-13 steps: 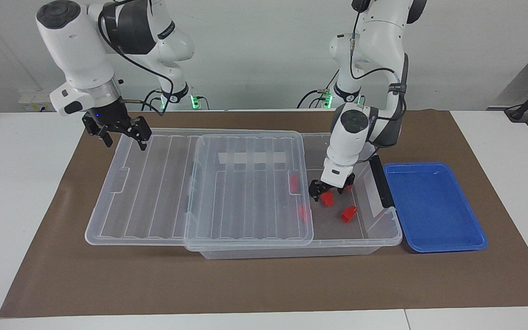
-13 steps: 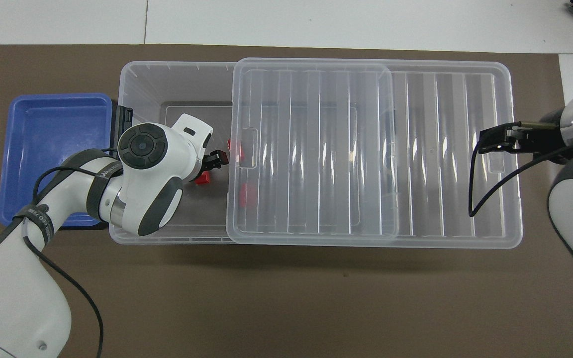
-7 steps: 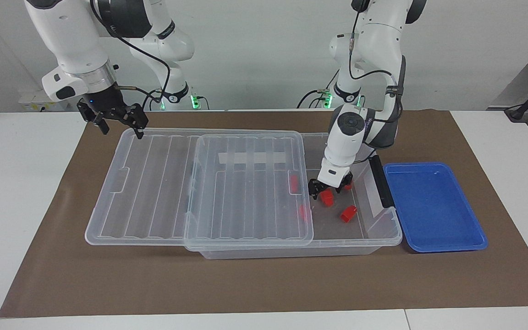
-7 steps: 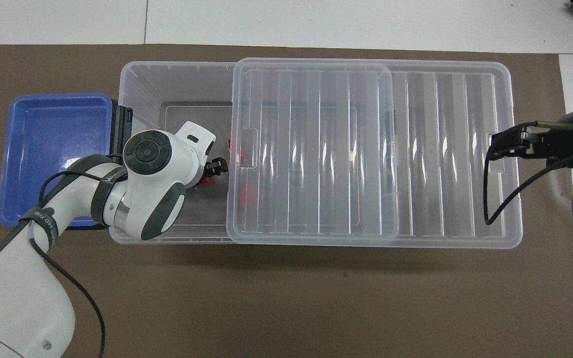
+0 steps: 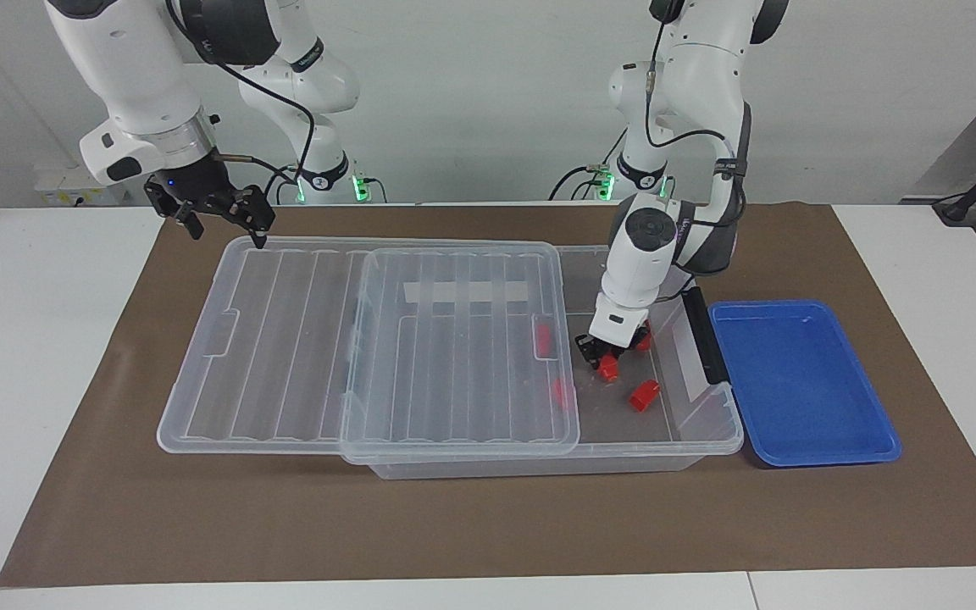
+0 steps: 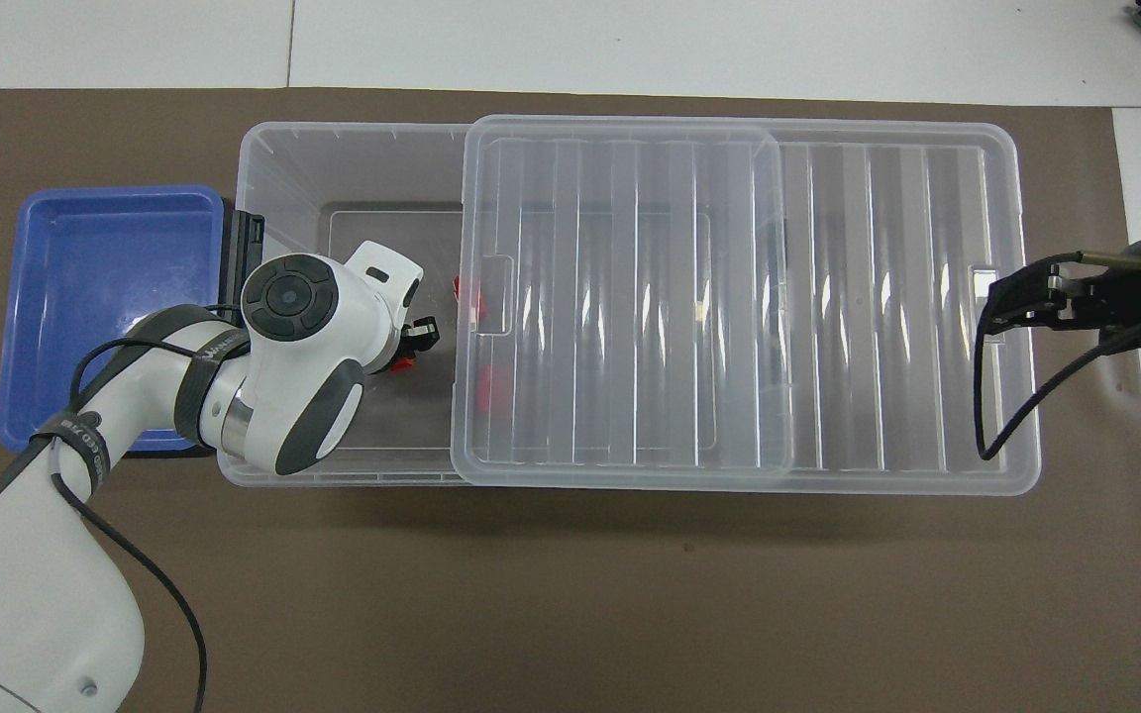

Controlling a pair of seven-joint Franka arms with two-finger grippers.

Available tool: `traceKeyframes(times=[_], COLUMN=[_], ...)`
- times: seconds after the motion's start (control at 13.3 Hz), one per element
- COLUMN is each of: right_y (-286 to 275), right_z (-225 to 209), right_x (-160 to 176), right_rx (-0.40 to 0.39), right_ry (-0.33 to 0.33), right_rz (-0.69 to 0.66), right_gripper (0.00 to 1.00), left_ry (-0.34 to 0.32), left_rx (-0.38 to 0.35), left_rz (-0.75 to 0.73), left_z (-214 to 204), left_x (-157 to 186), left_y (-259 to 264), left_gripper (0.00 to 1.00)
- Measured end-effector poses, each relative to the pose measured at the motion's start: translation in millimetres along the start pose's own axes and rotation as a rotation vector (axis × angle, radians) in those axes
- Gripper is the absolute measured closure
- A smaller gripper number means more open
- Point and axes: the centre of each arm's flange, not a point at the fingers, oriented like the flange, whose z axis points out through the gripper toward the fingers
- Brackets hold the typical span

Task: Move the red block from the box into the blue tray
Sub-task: 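Carry the red block with the left gripper over the blue tray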

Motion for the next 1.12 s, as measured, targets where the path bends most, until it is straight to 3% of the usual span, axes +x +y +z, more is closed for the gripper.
traceKeyframes(times=[0.22,0.45,0.6,0.75,0.97,1.12], right_y=[0,0,0,0,0,0], right_z=[0,0,0,0,0,0], right_x=[0,0,0,0,0,0], right_rx=[0.0,0.0,0.0,0.0,0.0,0.0], right_ry=[0.0,0.0,0.0,0.0,0.0,0.0], right_rz=[0.001,0.001,0.001,0.001,0.001,0.001], right_gripper=[0.0,0.0,0.0,0.0,0.0,0.0], left_ry=[-0.055,-0.098,-0.142,-0.181,-0.185,-0.138], left_rx=[0.067,0.073,0.081,0.088,0.038,0.002], left_rz=[-0.026,-0.083,-0.122,-0.062,0.104,0.201], left_z=[-49,-130,-178,-215,-225,-209], left_x=[16,26,35,52,94,118], left_y=[-3,-12,-35,-76,-170,-233], left_gripper=[0.66,0.66,0.66,0.66,0.66,0.66])
